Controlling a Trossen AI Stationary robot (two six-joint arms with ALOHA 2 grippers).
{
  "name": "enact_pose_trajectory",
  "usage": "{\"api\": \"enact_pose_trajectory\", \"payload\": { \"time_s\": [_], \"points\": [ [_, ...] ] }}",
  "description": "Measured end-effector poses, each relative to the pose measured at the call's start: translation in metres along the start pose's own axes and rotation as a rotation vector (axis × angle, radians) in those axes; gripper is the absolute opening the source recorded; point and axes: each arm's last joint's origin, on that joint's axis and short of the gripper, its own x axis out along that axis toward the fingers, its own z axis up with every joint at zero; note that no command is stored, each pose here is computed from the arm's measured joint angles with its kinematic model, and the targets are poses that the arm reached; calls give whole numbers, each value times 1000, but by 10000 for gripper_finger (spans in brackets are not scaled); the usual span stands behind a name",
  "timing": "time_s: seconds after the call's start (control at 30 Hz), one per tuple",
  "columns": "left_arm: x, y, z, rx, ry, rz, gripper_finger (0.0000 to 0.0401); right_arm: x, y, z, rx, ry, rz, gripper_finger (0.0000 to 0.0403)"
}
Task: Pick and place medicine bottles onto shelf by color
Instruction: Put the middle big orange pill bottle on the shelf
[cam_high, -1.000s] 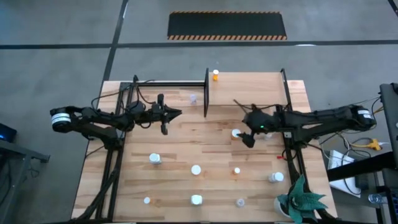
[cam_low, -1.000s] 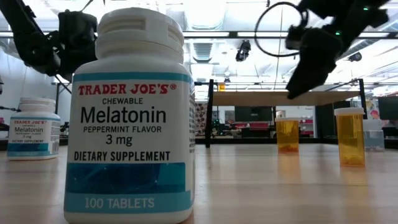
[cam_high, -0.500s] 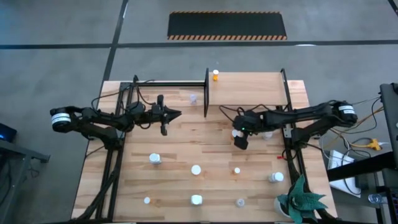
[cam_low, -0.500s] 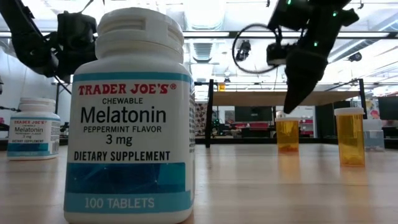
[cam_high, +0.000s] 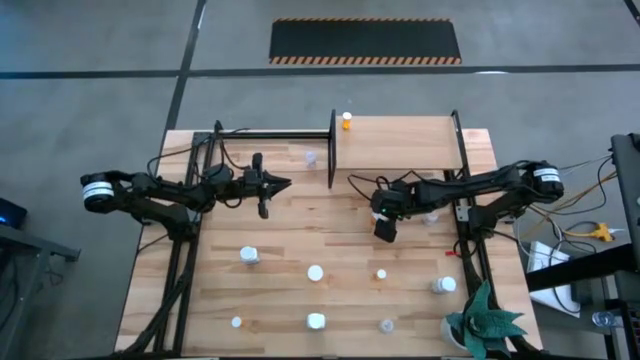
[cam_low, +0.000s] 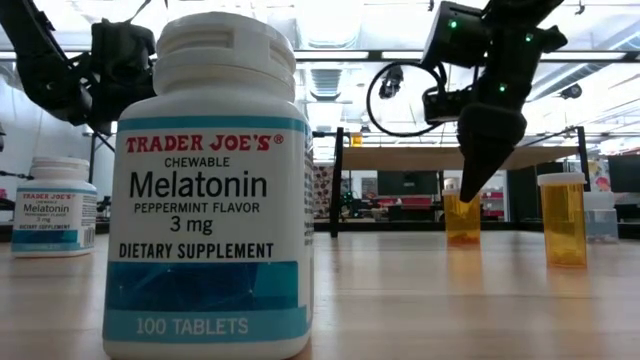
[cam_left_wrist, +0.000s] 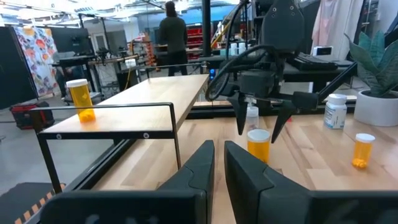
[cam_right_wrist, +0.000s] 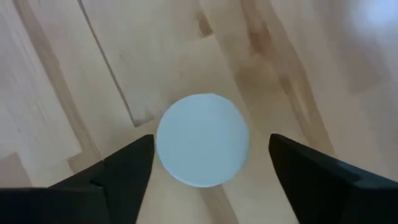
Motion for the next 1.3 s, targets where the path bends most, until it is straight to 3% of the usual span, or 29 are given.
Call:
{"api": "enact_pose_trajectory", "payload": {
  "time_s": [0.47,0.73,0.97,1.13,1.3],
  "points": [
    [0,0,0,0,2,-1,19,0,1,1,2,-2,42,193],
    [-1,0,-1,0,3,-1,19,-22,5,20,-9,-32,94,199],
    [-1,0,-1,0,5,-1,19,-70,7,59,-47,-125,133,191],
    [-1,-1,-2,-1,7,-1,19,-109,-15,90,-17,-255,71,201],
    [-1,-1,-2,-1,7,-1,19,-128,-59,112,42,-326,-35,199]
  ]
}}
